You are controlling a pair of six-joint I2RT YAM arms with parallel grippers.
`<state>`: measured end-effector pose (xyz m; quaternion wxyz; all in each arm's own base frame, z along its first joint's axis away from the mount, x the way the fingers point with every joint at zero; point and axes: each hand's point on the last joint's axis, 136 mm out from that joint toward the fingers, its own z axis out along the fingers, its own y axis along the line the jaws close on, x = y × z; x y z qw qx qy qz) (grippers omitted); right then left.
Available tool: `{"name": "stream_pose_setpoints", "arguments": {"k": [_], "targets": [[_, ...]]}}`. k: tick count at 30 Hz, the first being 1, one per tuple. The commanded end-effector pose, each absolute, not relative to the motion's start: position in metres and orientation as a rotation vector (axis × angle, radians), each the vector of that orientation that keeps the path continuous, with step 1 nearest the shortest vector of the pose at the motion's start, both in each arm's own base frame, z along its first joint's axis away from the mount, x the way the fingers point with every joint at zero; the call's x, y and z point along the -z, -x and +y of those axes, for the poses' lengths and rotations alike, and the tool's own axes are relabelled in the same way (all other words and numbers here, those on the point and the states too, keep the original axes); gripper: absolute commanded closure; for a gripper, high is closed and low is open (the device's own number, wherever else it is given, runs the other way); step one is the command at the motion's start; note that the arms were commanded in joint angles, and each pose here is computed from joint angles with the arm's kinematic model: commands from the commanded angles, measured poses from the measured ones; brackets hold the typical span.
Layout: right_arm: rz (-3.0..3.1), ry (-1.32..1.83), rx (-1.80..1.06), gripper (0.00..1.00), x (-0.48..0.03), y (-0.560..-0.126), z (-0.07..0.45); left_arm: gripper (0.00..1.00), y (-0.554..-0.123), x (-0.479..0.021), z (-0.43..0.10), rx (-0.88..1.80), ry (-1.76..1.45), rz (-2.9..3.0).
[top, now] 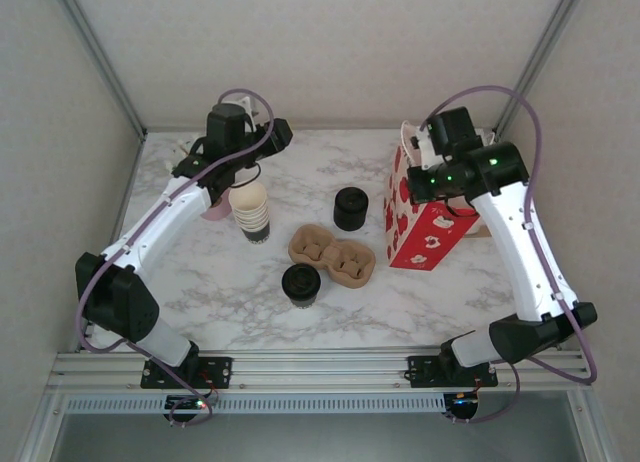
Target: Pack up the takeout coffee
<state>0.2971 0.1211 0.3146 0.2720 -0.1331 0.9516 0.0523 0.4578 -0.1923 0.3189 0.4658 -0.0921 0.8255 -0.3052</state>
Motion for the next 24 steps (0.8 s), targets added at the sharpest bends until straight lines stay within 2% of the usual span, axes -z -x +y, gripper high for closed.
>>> {"name": "stream_pose_setpoints", "arguments": {"k": [1,10,24], "targets": [[2.534,0.395,-0.053,1.00,-0.309,-0.307,0.122,0.43,-0.451,-0.334,-0.190,0.732,0.201,1.977],[2.547,0.472,-0.054,1.00,-0.291,-0.300,0.140,0.43,-0.449,-0.326,-0.187,0.716,0.205,1.991],[2.515,0.563,-0.116,1.00,-0.302,-0.265,0.156,0.43,-0.449,-0.319,-0.187,0.711,0.212,2.000]]}}
